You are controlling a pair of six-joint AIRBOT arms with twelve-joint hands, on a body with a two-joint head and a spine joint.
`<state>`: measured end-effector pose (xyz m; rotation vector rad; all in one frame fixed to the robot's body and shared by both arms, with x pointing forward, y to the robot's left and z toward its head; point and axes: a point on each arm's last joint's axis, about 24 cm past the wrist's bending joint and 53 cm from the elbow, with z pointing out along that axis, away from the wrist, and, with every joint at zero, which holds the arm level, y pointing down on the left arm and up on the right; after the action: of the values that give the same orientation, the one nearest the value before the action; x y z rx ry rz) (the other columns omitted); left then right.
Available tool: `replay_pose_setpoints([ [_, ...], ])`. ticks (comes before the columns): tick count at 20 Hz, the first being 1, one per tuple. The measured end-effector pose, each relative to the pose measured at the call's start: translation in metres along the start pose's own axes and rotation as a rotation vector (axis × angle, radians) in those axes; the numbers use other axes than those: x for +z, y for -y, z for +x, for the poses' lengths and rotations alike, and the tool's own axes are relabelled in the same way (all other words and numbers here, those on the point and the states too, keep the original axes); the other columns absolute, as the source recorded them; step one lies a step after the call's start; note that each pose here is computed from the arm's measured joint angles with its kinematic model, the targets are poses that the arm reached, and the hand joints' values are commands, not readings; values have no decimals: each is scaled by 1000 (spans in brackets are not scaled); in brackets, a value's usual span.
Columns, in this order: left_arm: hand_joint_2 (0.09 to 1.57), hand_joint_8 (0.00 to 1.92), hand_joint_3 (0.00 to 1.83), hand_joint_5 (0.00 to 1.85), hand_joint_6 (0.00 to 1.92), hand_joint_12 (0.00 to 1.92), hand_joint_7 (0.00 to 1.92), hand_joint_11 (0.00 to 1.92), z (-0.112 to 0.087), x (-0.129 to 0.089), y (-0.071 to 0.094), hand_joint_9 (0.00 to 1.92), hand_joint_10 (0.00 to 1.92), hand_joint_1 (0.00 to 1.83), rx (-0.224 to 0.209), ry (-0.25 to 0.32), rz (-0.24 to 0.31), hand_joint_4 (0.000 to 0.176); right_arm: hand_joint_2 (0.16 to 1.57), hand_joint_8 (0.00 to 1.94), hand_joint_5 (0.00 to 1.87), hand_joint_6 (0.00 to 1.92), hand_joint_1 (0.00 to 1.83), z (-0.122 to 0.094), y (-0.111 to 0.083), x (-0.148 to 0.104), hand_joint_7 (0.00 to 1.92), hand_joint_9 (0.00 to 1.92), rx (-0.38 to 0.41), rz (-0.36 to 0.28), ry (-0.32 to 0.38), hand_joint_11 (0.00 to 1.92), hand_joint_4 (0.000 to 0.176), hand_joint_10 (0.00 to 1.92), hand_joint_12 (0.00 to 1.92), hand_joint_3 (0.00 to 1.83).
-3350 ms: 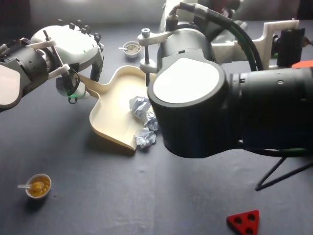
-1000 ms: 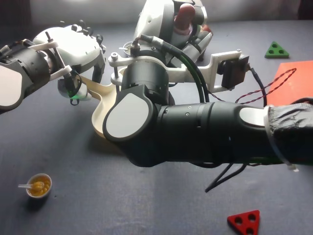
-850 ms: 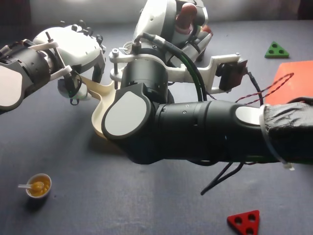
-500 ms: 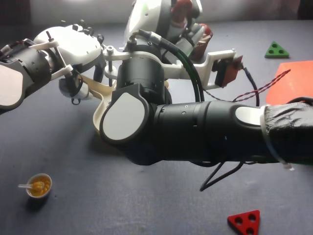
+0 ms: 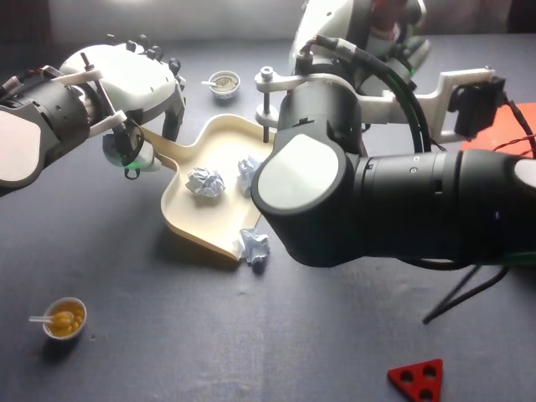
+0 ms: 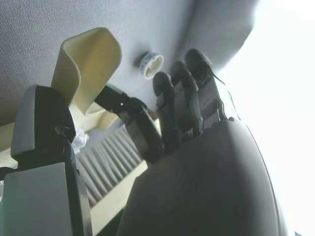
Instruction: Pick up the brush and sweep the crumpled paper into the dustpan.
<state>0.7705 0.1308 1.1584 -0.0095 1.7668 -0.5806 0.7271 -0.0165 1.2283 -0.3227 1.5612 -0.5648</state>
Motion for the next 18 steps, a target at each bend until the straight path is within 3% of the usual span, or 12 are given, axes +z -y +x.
replay_pose_setpoints([
  [2,1089,0,0,1043,872,461,355,60,0,0,0,241,0,1147,0,0,0,0,1147,1941,1061,1921,1638,5,-2,-4,1166,1177,-26,-14,-53,1103,176,1921,1921,0],
  [9,1087,2,0,1046,866,478,346,22,0,0,0,223,3,1153,-1,0,0,0,1152,1941,1063,1921,1639,-7,-13,-18,1148,1156,-71,-16,-107,1094,176,1921,1921,1],
  [14,1095,2,0,1027,895,517,332,29,0,0,0,226,1,1150,-1,0,0,0,1155,1941,1087,1921,1639,0,-18,-22,1176,1185,-145,-13,-146,1114,175,1921,1921,3],
  [18,1094,0,1,1031,893,536,331,17,0,0,1,216,0,1135,-1,-1,1,0,1156,1941,1095,1921,1636,4,-18,-23,1166,1185,-159,-2,-155,1118,175,1921,1921,2],
])
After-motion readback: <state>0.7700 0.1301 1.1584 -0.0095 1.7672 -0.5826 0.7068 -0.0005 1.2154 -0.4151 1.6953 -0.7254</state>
